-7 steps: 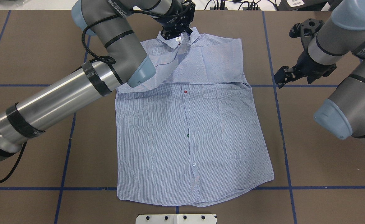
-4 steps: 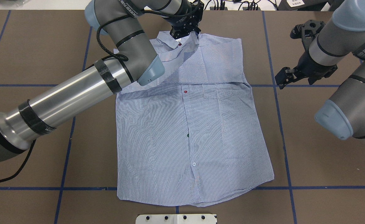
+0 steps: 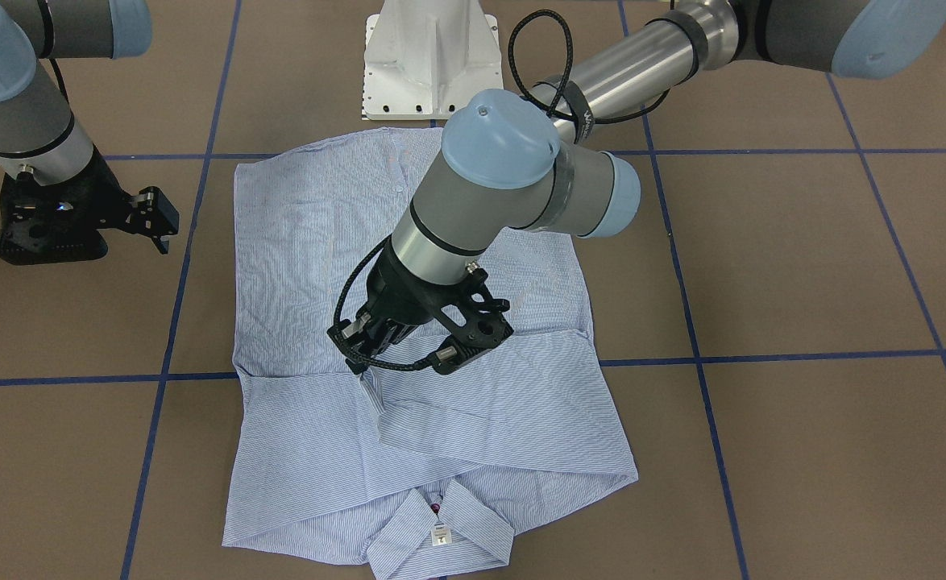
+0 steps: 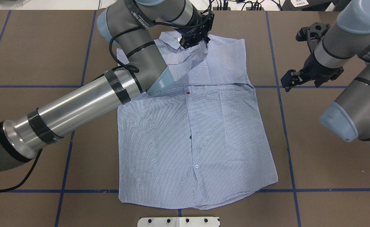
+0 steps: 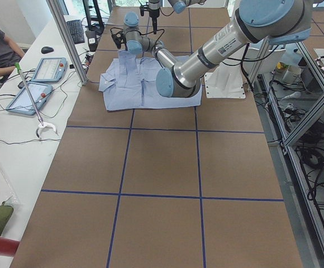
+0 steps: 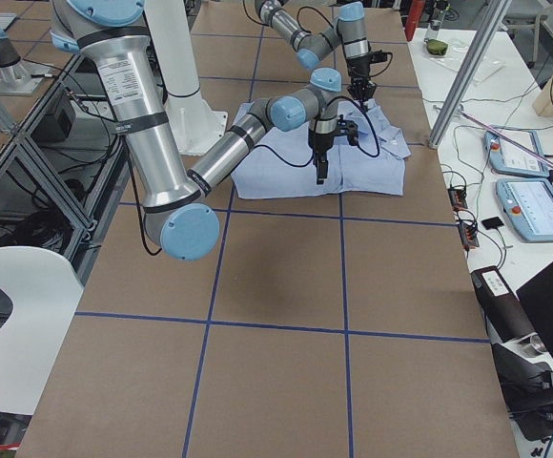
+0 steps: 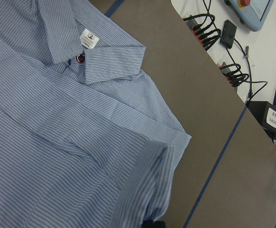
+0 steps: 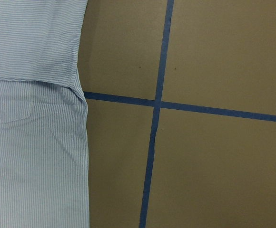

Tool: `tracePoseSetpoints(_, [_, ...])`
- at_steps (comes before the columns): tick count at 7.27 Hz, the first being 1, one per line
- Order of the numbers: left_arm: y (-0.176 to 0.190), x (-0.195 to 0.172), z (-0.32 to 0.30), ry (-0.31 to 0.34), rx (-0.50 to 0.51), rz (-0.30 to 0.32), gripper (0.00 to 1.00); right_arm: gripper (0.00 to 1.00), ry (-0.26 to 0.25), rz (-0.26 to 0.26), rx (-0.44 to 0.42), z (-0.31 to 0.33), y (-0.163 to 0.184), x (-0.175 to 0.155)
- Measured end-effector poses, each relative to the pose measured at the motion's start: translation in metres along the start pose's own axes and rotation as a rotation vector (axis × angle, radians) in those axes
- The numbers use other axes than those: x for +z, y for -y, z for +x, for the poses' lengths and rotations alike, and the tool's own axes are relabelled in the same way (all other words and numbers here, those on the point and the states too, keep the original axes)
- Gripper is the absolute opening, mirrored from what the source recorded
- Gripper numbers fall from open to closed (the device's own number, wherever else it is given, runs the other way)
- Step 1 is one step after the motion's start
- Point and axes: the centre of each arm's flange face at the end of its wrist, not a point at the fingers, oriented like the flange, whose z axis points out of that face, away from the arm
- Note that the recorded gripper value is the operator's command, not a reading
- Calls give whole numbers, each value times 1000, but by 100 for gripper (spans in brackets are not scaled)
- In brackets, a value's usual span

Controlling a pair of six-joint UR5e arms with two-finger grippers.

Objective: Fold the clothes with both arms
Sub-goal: 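Lay the sleeve on the shirt, open the left gripper and withdraw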

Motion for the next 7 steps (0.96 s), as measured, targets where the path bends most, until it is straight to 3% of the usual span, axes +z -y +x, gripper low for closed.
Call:
tracePoseSetpoints(3, [-19,54,-34,-33,24,56,0,100,1,3,5,1,2,-1])
tracePoseSetpoints(5, [-43,73,-43,-66,39,97,82,100,4,10,9,1,4,-5])
tracePoseSetpoints(6, [-50,77,-45,-72,46,98,100,100,6,13,12,2,5,-7])
tracePoseSetpoints(7, [-61,80,-47,-76,60,87,100,100,10,14,14,2,6,-9])
